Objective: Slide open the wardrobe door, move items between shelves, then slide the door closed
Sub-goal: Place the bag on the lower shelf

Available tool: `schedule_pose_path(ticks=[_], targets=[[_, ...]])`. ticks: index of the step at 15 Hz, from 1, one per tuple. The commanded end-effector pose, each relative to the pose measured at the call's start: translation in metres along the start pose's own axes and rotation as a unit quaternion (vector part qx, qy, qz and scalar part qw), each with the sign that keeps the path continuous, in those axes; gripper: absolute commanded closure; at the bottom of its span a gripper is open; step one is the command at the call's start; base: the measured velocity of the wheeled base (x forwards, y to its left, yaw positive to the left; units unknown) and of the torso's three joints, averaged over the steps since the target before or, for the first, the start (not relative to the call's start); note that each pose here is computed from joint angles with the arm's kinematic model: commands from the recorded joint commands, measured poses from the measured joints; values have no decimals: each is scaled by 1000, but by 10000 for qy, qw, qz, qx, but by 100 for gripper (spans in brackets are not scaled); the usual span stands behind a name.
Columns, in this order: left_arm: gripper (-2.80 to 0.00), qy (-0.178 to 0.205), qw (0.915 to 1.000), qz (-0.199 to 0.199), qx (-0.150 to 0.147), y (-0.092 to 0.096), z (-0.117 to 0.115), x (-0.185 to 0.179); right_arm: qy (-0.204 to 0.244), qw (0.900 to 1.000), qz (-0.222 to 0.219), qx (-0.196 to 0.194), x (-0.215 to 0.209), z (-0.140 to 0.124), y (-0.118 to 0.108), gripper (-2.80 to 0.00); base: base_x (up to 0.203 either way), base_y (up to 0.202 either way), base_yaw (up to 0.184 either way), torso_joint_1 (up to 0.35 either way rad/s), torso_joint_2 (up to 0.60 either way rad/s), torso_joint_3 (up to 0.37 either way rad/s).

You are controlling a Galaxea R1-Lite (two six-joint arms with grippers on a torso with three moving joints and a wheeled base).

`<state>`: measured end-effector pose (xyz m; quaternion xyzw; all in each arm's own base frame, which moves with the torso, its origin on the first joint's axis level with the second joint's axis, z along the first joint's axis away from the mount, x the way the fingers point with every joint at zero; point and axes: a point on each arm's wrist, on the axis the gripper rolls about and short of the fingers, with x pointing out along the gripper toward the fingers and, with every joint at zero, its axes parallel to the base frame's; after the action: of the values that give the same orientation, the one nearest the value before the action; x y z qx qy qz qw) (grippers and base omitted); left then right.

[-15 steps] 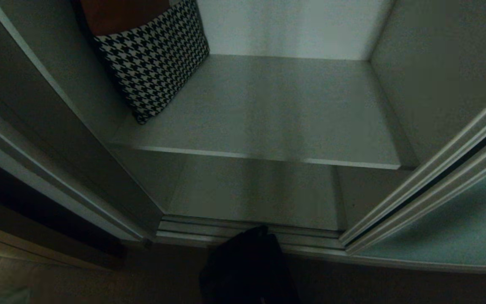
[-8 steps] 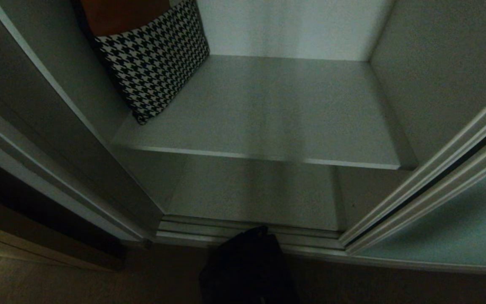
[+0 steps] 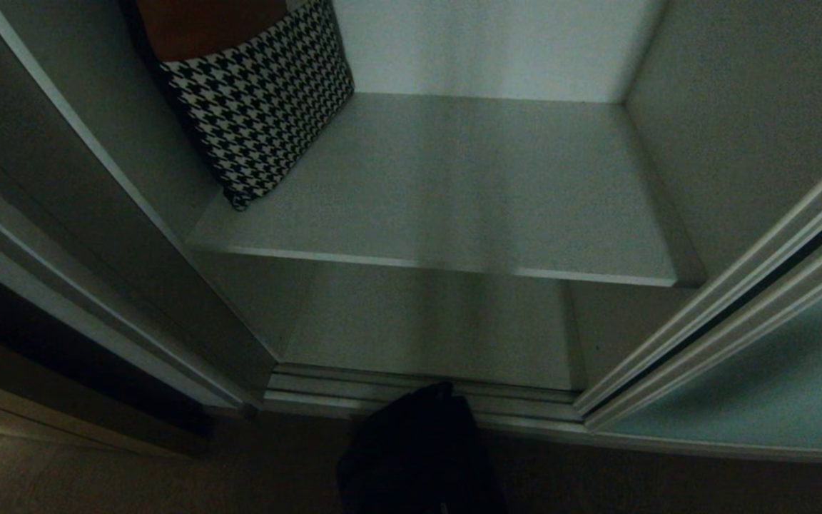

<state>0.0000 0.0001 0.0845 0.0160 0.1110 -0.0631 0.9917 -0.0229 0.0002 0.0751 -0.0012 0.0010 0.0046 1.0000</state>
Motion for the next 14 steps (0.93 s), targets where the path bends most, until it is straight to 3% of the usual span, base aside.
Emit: schedule_pose_path(ticks=[1,4,7,11,12,14], targets=[[0,38,10000,3,19,0,0,0,6,10000,0,-3,0,0,0,0,0,0,0,0,0,0],[0,64,9998,189,58,0,-1,1,6,10000,0,-3,0,0,0,0,0,0,0,0,0,0],[0,-146,9993,346,33,-1,-2,-3,6,10000,0,-3,0,0,0,0,0,0,0,0,0,0],[0,-1234,9906,528,260,-4,-8,-20,6,10000,0,-3,0,0,0,0,0,0,0,0,0,0],[0,-1338,9891,534,296,-4,-9,-21,6,10000,0,-3,0,0,0,0,0,0,0,0,0,0],[0,-1074,9923,524,325,-4,-14,-20,6,10000,0,-3,0,0,0,0,0,0,0,0,0,0]])
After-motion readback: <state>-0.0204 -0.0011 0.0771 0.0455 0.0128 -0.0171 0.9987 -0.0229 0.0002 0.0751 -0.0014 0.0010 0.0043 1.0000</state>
